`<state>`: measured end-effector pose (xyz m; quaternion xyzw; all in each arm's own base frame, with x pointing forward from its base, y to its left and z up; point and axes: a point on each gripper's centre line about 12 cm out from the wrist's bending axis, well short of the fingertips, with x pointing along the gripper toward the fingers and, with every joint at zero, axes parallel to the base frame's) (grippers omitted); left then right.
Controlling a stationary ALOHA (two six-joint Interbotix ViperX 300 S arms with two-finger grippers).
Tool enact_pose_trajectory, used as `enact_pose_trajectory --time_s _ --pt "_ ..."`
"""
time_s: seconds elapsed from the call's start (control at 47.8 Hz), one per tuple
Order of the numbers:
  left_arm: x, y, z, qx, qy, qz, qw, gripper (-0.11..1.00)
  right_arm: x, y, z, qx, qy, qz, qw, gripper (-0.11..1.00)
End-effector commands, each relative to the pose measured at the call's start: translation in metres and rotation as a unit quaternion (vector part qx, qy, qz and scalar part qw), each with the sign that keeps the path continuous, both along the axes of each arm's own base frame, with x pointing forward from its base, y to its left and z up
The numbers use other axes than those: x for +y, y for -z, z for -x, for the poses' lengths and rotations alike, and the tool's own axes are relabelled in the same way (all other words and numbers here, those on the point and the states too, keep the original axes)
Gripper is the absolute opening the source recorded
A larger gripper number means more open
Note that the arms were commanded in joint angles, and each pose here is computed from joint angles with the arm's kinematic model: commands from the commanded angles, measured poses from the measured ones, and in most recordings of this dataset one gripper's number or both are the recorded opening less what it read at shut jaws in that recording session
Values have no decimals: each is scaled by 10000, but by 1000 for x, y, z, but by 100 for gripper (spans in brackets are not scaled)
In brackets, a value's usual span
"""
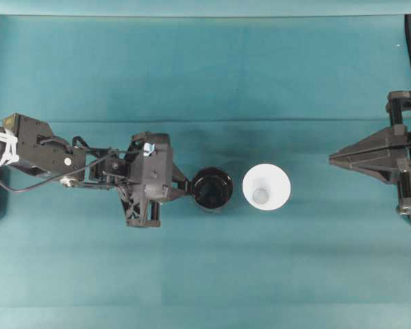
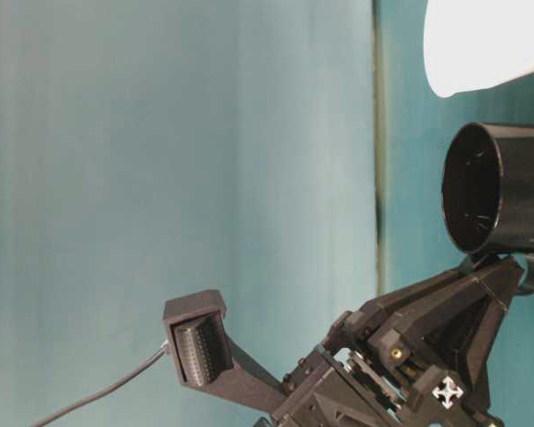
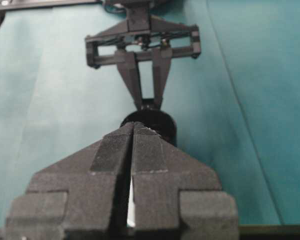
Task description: Put the paper cup into the moved cup holder.
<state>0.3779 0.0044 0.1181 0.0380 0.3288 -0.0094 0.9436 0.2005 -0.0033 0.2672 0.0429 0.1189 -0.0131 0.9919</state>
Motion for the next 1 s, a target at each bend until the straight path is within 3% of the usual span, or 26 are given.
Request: enact_pose_trajectory --time_s 0.0,0.167,0.23,0.376,0.544,0.627,0.753,0.983 --pt "1 -5 -3 -92 -41 37 9999 34 0 -9 -3 -116 9 -35 9999 -3" --pt "2 -4 -3 -77 -73 68 9999 80 0 -10 -3 -123 10 -43 9999 -3" --pt "2 -4 -2 -77 -73 68 9999 89 0 -10 -3 -116 10 -43 9999 -3" --pt "1 -6 -2 -93 -60 61 9999 86 0 -4 -3 67 41 -143 9999 -3" --pt "0 -16 6 -108 -55 72 9999 86 -1 -4 -9 559 253 -835 9946 -3" --pt "-1 -24 14 -154 -43 65 9999 86 -2 -4 -13 940 380 -1051 9893 -3" --pt "0 -34 28 -254 -41 52 9997 86 -3 0 -20 1543 460 -1003 9818 -3" --pt "-3 -43 48 -361 -21 77 9993 86 -8 1 -37 1971 580 -989 9737 -1"
